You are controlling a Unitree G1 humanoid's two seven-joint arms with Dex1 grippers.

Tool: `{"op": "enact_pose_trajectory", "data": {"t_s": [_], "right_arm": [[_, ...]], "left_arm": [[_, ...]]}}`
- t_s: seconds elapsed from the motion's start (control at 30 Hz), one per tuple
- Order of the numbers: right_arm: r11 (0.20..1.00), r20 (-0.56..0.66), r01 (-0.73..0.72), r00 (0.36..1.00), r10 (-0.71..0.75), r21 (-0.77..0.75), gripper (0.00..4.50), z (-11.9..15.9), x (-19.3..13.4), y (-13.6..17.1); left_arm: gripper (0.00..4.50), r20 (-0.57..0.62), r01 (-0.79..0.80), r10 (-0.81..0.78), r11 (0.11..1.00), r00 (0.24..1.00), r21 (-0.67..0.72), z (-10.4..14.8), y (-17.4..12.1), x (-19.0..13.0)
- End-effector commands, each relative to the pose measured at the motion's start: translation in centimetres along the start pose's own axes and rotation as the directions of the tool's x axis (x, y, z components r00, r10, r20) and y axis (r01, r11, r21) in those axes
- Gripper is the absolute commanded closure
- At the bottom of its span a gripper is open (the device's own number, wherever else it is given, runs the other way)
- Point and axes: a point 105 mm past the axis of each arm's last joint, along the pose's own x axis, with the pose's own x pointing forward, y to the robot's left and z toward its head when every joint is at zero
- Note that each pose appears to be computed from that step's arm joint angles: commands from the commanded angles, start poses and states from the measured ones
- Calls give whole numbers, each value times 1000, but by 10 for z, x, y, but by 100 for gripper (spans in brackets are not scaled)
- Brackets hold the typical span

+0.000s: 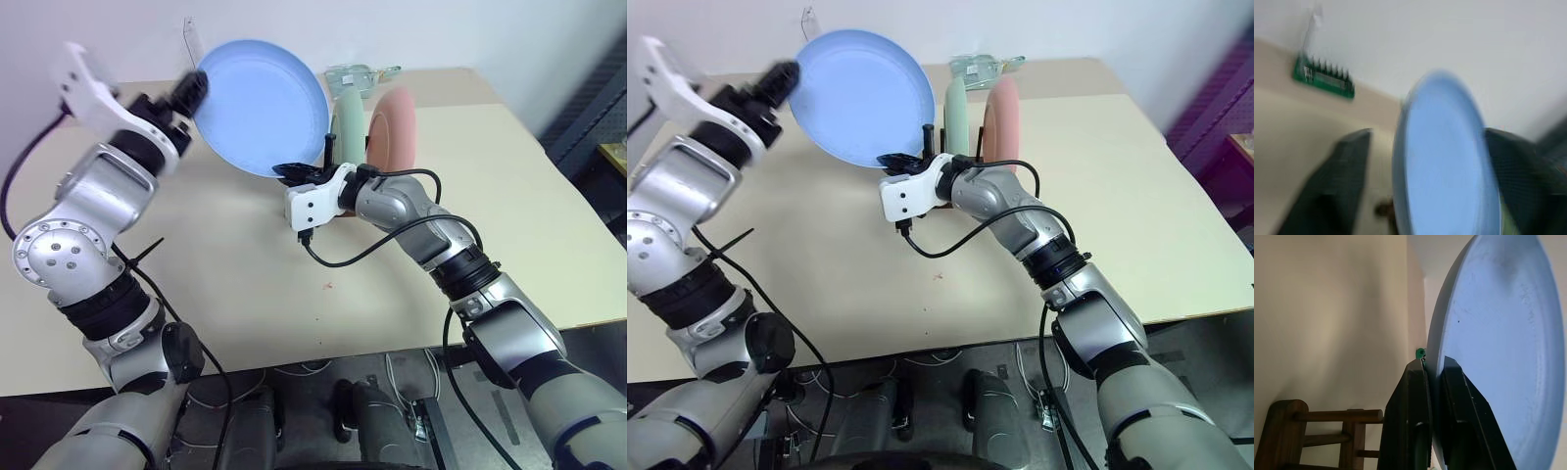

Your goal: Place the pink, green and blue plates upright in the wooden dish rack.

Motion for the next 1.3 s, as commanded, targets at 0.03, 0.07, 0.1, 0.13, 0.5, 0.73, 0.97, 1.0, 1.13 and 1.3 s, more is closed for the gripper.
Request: {"op": "enact_pose_trajectory", "data": {"t_s": [0.03, 0.07, 0.1, 0.13, 0.5, 0.73, 0.97, 1.0, 1.13, 1.3], "right_arm": [[995, 97, 104, 990, -102, -6, 450, 22, -3, -31], [994, 112, 109, 988, -109, 3, 450, 24, -3, -32], [993, 132, 119, 984, -121, 25, 450, 28, -4, -34], [990, 157, 133, 978, -140, 57, 450, 34, -5, -38], [460, 188, 80, 842, -506, 884, 450, 61, -29, -105], [-41, -52, 37, 879, -475, 998, 450, 36, -20, -101], [-175, -145, 81, 908, -393, 981, 450, 14, -16, -91], [-181, -152, 88, 913, -379, 980, 450, 12, -15, -89], [-259, -184, 100, 927, -326, 961, 450, 4, -12, -82], [-300, -191, 99, 936, -297, 949, 450, 1, -7, -79]], "left_arm": [[39, 259, -181, 152, 979, 954, 94, 64, 38, -11], [39, 291, -223, 175, 965, 941, 138, 72, 46, -13], [39, 319, -266, 201, 948, 926, 175, 79, 57, -17], [39, 332, -318, 233, 920, 914, 231, 82, 69, -21], [39, -95, -41, 137, 752, 986, 658, -56, 105, -41], [39, -350, 299, -68, 686, 934, 664, -125, 78, -67], [39, -495, 461, -166, 684, 853, 565, -147, 65, -86], [39, -500, 465, -169, 688, 849, 557, -148, 65, -87], [39, -515, 483, -178, 681, 839, 550, -151, 62, -88], [39, -567, 538, -208, 671, 797, 510, -162, 56, -96]]}}
